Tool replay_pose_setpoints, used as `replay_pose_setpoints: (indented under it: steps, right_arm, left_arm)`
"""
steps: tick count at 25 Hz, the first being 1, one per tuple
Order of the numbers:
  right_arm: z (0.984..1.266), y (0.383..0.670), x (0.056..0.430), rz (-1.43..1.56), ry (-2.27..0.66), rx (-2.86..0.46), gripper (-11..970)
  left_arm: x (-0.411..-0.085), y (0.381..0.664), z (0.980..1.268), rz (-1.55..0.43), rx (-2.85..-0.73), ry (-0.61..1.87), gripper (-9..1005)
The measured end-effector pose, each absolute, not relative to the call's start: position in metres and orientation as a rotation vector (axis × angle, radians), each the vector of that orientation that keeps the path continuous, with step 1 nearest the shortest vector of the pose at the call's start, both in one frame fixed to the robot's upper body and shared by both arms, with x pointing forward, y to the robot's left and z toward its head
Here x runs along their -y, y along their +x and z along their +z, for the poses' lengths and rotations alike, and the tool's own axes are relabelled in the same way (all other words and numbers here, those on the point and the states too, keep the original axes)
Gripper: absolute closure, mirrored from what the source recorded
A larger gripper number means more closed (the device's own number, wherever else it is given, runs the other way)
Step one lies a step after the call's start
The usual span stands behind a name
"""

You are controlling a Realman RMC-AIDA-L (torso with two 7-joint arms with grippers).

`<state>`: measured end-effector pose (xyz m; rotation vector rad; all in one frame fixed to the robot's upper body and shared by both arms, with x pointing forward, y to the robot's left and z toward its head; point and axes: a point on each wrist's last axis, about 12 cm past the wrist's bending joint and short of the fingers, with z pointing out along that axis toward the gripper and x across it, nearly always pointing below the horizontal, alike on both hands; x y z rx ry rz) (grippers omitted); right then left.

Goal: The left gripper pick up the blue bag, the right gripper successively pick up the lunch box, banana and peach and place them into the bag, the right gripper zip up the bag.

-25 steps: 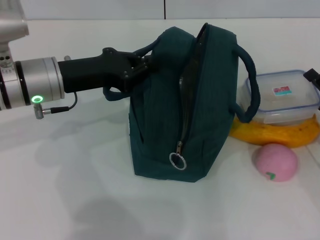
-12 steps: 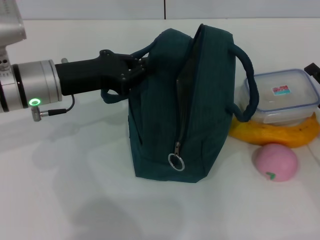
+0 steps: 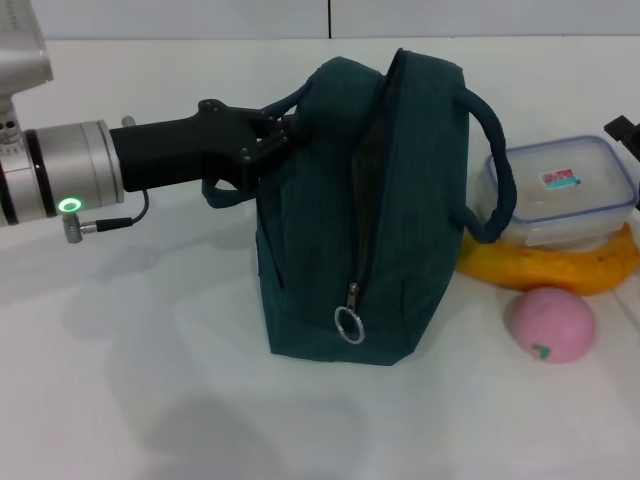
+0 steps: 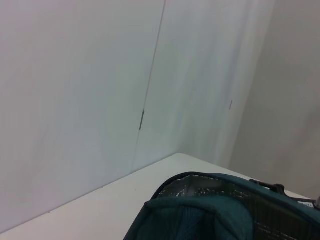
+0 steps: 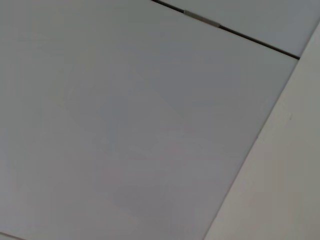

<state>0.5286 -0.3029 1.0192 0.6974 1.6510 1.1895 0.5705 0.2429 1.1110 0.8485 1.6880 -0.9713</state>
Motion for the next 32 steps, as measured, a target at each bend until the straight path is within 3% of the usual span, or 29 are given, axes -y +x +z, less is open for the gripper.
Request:
replay_pose_setpoints:
  steps: [9,15,17,28,32]
  right_arm:
    - [1.0219,0.5295,0.3014,1.2,0.686,-1.634,160]
    - [1.0219,0.53,0.3017,1.196,0.688,-1.633,378]
    - [1.0223,0.5308,0.3009,1.197,0.683,-1.634,584]
    - [1.0255,0.5344,0.2976,1.205,0.664,-1.63,860]
    - [1.0239,0.5332,0.2983,1.197,0.666,-1.638,861]
  left_arm:
    - [-0.2431,0.5709,1.1094,-0.962,-1.679,0.858,920]
    - [-0.2434,0.5711,1.1097,-0.956,-1.675,0.863,920]
    - [-0.2437,0.5712,1.1098,-0.955,-1.674,0.864,920]
    - [-0.244,0.5706,1.1095,-0.945,-1.662,0.87,920]
    - [-0.2436,0.5701,1.1131,-0.96,-1.625,0.849,920]
